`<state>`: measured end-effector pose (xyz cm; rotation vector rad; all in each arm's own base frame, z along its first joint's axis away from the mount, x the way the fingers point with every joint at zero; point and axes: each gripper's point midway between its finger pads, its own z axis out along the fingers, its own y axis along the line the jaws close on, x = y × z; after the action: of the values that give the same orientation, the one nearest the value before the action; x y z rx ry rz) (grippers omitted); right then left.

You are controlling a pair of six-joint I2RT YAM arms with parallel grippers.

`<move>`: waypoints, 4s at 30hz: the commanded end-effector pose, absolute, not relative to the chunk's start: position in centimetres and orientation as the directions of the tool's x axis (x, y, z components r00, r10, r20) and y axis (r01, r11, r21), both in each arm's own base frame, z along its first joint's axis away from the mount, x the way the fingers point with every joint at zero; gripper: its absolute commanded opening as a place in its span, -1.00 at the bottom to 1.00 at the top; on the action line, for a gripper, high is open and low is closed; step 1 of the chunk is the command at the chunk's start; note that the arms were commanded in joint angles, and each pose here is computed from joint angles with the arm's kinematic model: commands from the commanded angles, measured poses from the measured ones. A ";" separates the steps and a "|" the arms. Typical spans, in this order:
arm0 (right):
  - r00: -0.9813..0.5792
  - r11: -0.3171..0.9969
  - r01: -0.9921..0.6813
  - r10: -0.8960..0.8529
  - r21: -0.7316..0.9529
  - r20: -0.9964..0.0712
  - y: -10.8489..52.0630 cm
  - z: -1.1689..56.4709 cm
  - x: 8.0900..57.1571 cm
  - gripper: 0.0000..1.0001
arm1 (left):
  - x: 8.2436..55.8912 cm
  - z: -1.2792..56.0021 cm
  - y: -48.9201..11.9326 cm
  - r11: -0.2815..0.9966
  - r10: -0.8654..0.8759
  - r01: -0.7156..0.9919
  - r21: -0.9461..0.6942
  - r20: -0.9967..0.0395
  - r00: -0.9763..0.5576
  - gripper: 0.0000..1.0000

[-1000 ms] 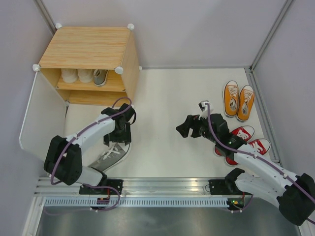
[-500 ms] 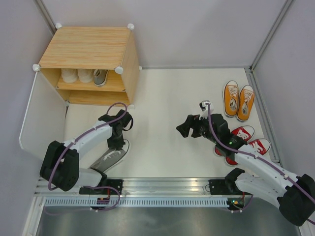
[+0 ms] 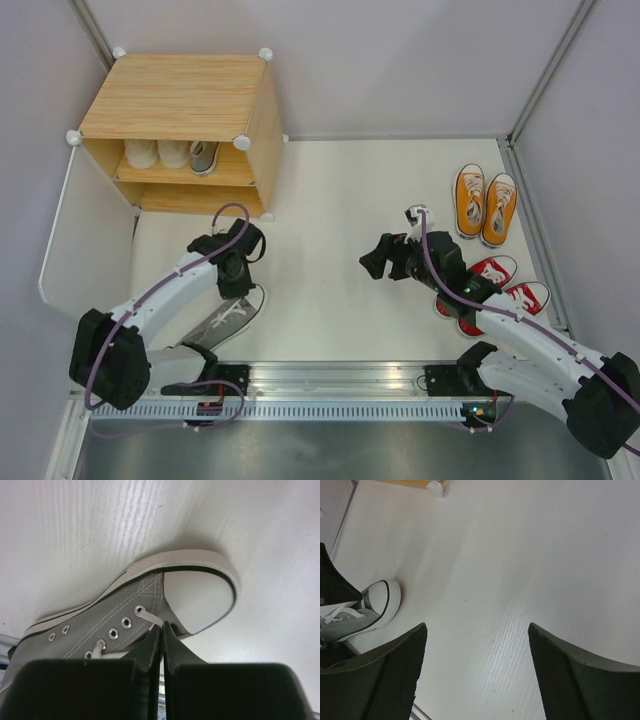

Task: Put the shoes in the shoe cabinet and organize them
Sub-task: Move the shoe to the center of the board, then adjust the shoe at the center of the board.

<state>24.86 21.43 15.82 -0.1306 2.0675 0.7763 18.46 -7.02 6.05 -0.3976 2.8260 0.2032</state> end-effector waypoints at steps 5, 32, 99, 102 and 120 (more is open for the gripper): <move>-0.578 0.809 -0.357 0.201 0.467 -0.791 21.2 15.9 25.4 0.71 | 25.3 13.9 -12.0 0.942 -0.331 -0.253 -0.219 -0.498 -0.802 -0.96; -0.585 0.826 -0.344 0.183 0.446 -0.790 21.0 15.1 25.7 0.72 | 27.8 15.6 -12.3 0.997 -0.069 -0.046 -0.058 -0.491 -0.869 0.91; -0.590 0.847 -0.327 0.165 0.420 -0.791 20.7 14.2 26.2 0.71 | 31.4 5.0 -13.9 0.979 0.195 0.205 -0.010 -0.275 -0.942 -0.67; -0.595 0.848 -0.324 0.161 0.419 -0.788 20.8 14.0 26.2 0.71 | 31.4 4.1 -14.6 0.995 0.078 0.093 -0.047 -0.261 -0.962 -0.68; -0.607 0.852 -0.319 0.153 0.415 -0.780 20.9 13.4 26.3 0.71 | 27.3 7.6 -15.1 0.996 -0.023 0.017 -0.084 -0.460 -0.888 -0.82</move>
<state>25.67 20.86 12.86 -0.1215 2.1486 0.6755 26.11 -15.46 5.95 0.1174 2.7826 -0.0865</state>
